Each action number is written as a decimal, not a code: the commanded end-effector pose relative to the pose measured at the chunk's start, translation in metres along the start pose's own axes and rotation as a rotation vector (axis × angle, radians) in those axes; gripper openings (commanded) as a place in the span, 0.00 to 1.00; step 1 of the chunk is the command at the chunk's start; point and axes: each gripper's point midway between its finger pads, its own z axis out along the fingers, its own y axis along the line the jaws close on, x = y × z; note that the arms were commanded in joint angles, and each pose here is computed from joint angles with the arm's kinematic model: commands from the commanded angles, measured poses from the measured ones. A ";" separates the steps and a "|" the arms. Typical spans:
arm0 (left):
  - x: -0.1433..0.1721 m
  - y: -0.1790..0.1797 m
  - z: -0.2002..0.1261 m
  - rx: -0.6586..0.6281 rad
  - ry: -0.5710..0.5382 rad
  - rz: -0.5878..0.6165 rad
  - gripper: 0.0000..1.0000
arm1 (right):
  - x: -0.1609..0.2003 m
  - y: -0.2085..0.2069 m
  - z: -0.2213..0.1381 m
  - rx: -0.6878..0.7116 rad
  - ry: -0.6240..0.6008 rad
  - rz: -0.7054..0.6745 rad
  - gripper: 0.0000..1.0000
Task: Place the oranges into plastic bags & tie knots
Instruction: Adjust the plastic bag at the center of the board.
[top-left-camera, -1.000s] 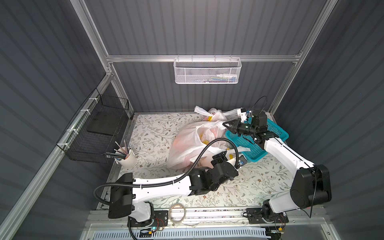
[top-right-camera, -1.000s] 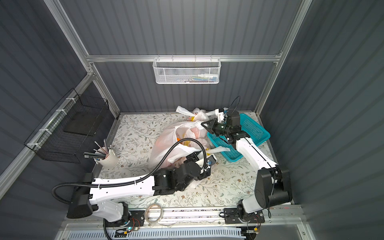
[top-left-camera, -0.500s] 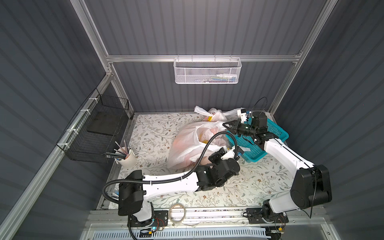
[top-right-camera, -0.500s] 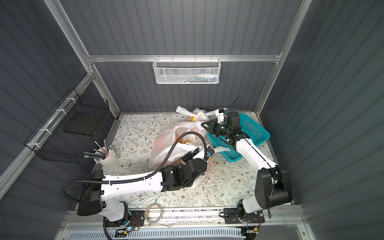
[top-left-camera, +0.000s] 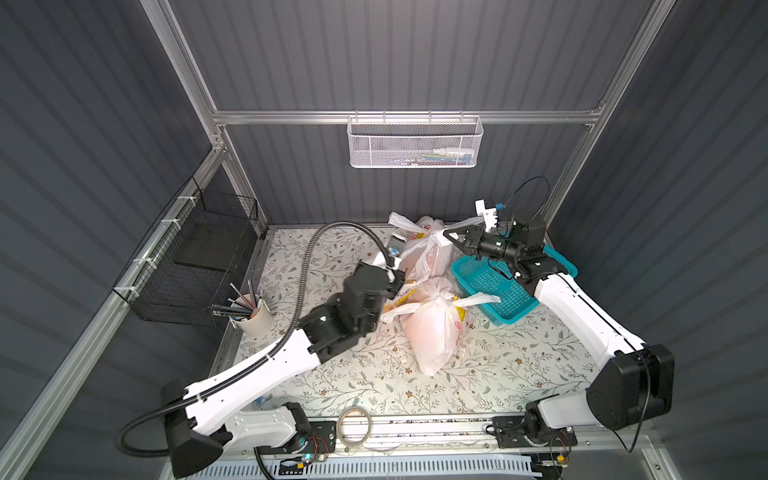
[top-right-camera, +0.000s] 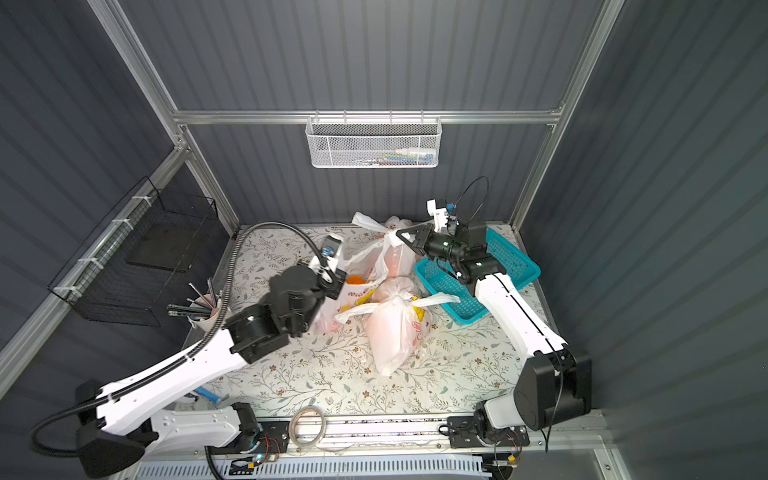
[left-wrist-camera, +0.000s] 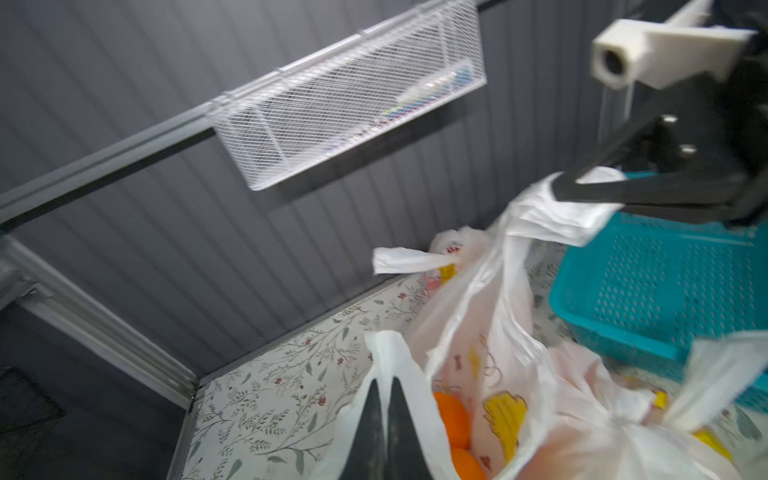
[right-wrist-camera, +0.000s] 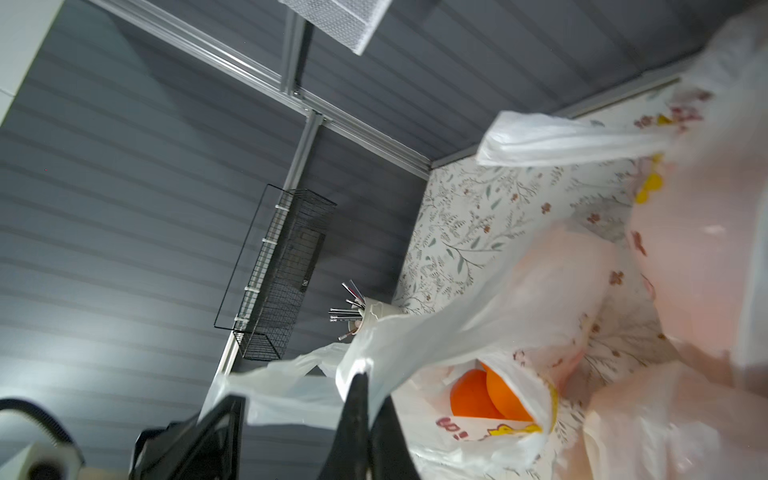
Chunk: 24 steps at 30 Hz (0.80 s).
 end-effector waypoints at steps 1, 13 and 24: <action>-0.013 0.024 0.006 0.045 -0.029 -0.039 0.00 | -0.022 0.049 -0.005 -0.075 -0.060 -0.120 0.00; -0.057 0.138 0.041 0.064 -0.092 -0.241 0.00 | -0.061 0.110 -0.001 -0.129 -0.117 -0.239 0.00; -0.015 0.089 0.059 0.344 -0.015 -0.314 0.00 | -0.032 0.032 0.019 -0.042 -0.008 -0.113 0.01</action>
